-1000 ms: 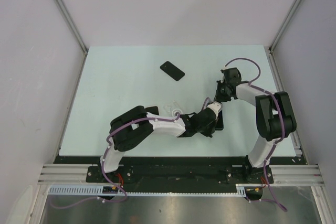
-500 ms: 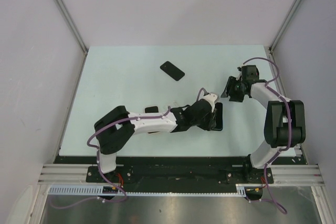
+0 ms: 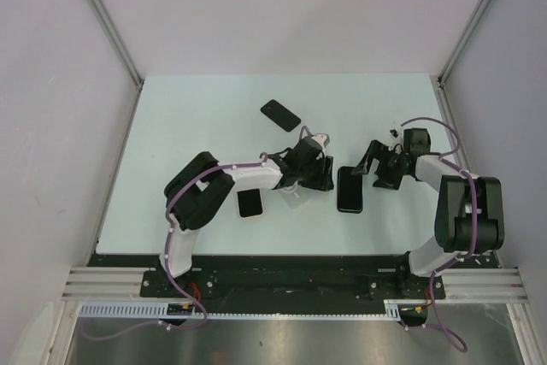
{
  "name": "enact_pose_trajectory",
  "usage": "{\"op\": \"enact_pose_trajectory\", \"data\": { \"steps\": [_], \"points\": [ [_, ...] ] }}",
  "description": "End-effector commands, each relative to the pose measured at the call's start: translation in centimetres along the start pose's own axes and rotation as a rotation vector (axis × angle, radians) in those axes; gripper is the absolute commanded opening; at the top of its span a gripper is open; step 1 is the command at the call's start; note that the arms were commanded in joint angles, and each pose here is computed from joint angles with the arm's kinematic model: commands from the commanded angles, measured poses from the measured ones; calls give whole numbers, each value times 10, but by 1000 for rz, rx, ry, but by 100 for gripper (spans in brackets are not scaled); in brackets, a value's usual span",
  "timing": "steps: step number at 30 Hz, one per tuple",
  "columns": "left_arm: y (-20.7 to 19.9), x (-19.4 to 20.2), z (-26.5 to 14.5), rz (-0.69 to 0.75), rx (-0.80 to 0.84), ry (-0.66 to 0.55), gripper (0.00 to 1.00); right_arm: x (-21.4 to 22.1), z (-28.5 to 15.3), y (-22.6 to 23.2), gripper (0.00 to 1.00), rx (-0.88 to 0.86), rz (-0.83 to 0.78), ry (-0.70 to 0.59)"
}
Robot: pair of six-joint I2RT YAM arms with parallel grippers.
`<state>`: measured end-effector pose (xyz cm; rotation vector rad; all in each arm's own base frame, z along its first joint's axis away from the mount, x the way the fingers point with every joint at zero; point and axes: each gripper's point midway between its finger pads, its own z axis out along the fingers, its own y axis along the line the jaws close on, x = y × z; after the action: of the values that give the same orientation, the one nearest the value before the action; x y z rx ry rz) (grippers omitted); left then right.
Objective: Put the phone into the phone case
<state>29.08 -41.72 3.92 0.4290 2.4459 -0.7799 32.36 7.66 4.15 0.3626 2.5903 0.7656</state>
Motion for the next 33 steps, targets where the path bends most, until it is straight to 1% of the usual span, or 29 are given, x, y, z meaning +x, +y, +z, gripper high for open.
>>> {"op": "enact_pose_trajectory", "data": {
  "steps": [1,2,4,9,14,17,20,21,24,27,30,33],
  "points": [
    [-25,-15,8,-1,112,4,61,-4,-7,15,100,-69,-25,-70],
    [-22,-12,13,1,113,12,61,0,-6,13,100,-69,-19,-66],
    [-27,-16,16,7,135,12,61,1,-8,20,96,-107,-18,-78],
    [-19,-12,34,-21,120,38,61,14,-8,28,91,-184,4,-72],
    [-1,-2,46,-67,51,74,58,20,-7,29,90,-199,18,-61],
    [-2,7,50,-89,66,106,55,25,-5,28,92,-194,22,-54],
    [-7,16,52,-114,98,139,44,30,-3,31,94,-227,43,-42],
    [-6,19,52,-123,104,150,37,31,-2,32,94,-237,57,-37],
    [-8,25,49,-143,126,175,27,27,-2,41,95,-296,52,-44],
    [-7,29,44,-160,137,189,22,23,-6,50,95,-356,60,-45],
    [-6,32,39,-186,148,200,19,13,-12,65,96,-445,56,-65],
    [-5,34,34,-217,171,213,18,12,-17,78,96,-526,72,-58]
  ]
}}
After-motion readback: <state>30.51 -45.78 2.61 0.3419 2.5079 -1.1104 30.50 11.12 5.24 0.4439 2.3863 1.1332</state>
